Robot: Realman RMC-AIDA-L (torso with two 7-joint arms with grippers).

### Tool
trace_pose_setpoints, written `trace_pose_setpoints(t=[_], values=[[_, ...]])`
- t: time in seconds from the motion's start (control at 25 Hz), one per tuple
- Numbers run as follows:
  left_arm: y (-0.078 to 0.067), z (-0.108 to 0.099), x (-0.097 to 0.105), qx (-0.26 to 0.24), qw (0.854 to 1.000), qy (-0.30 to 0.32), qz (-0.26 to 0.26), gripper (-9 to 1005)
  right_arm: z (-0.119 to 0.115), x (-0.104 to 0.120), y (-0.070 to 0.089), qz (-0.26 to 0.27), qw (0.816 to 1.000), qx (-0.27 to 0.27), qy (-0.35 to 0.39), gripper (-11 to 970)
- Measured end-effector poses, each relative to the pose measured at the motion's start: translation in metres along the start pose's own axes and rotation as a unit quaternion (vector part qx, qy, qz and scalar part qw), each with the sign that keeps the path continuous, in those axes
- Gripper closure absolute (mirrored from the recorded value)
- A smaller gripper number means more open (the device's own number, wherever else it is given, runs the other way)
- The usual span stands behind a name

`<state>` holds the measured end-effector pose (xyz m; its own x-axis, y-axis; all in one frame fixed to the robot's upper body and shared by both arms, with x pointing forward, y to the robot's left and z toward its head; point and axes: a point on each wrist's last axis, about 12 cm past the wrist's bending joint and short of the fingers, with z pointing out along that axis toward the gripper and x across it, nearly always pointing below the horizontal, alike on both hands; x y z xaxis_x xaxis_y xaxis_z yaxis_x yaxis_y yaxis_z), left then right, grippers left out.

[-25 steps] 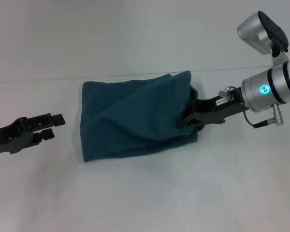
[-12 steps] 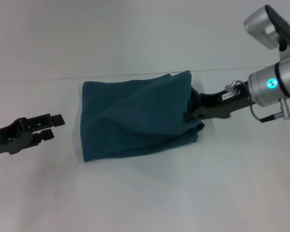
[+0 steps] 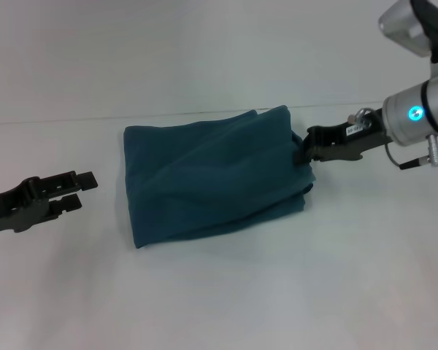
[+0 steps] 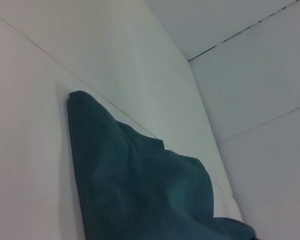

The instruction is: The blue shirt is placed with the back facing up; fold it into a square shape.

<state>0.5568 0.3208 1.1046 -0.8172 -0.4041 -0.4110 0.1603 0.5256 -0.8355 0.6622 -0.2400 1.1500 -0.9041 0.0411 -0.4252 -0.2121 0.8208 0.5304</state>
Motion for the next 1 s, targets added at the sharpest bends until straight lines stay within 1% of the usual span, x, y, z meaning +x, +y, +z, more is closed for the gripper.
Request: trace_pose_setpoints(t=[0.12,0.32,0.72,1.0], values=[[0.000,0.000,0.000,0.001,1.000,-0.001,-0.001,287,0.006,0.001,0.001,-0.004,1.000,0.014,0.002,944],[0.000,0.000,0.000,0.000,1.000,-0.001,-0.001,287,0.010,0.002,0.001,-0.004,1.000,0.028,0.005,937],[0.002,-0.001,-0.001,-0.003,1.000,-0.007,-0.003,288,0.016,0.009,-0.006,0.003,0.998,0.058,0.032,923],[0.003,0.000,0.001,-0.002,1.000,-0.005,-0.007,287,0.019,0.009,-0.005,0.004,0.998,0.064,0.029,913]])
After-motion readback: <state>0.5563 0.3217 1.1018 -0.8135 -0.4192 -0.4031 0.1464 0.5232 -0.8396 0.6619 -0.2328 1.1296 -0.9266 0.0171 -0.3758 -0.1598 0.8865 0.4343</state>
